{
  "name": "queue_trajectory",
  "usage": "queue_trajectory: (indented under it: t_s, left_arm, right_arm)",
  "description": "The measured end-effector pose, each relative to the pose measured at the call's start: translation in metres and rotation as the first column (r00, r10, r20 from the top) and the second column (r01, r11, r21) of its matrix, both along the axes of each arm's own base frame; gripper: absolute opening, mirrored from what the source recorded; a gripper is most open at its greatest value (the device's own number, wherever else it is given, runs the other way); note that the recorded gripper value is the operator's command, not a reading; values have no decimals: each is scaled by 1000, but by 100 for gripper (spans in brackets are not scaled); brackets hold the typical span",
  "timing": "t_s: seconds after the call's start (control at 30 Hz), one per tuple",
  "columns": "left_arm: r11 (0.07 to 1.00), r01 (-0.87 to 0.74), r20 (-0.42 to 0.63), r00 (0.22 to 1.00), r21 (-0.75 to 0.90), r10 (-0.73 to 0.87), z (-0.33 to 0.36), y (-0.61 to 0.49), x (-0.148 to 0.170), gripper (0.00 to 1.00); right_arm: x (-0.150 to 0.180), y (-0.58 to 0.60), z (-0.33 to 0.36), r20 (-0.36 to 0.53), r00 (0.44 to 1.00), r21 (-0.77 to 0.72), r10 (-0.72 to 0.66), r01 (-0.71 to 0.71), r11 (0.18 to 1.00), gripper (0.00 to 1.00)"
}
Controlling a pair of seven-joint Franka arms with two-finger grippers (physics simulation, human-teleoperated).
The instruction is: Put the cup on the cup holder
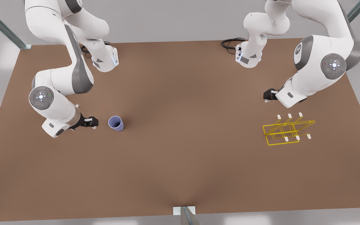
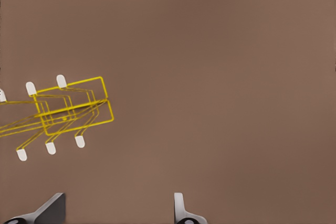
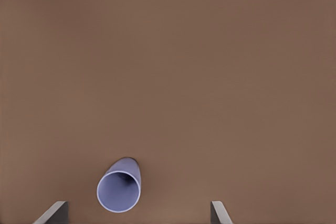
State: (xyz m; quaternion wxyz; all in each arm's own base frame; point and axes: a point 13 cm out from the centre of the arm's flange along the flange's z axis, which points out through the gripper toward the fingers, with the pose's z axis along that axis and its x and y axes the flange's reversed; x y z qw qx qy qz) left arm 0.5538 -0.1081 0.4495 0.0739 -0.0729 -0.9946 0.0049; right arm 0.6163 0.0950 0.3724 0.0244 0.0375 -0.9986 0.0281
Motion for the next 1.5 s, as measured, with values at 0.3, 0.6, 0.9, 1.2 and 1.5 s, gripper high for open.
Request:
queue_trajectory:
  t_s: [0.3, 0.6, 0.9, 1.2, 1.5]
  left_arm:
    - [1000, 0, 49, 999, -6, 0, 3, -4, 11, 100]
    - [1000, -2, 51, 999, -6, 2, 3, -4, 12, 100]
    - [1000, -2, 46, 999, -5, 2, 3, -5, 10, 100]
    - [1000, -3, 40, 999, -4, 3, 3, -4, 9, 100]
    - [1000, 0, 33, 999, -2, 0, 1, -6, 7, 100]
  right_arm:
    - [-20, 24, -120, -189, 982, 2, 13, -13, 1000, 100]
    - [-74, 99, -174, -253, 966, 81, 56, -37, 996, 100]
    - [-136, 90, -208, -163, 986, 85, 18, -5, 996, 100]
    - [-108, 103, -212, 11, 1000, 143, 3, -5, 990, 100]
    - [-100, 117, -229, 42, 999, 174, 6, -14, 985, 100]
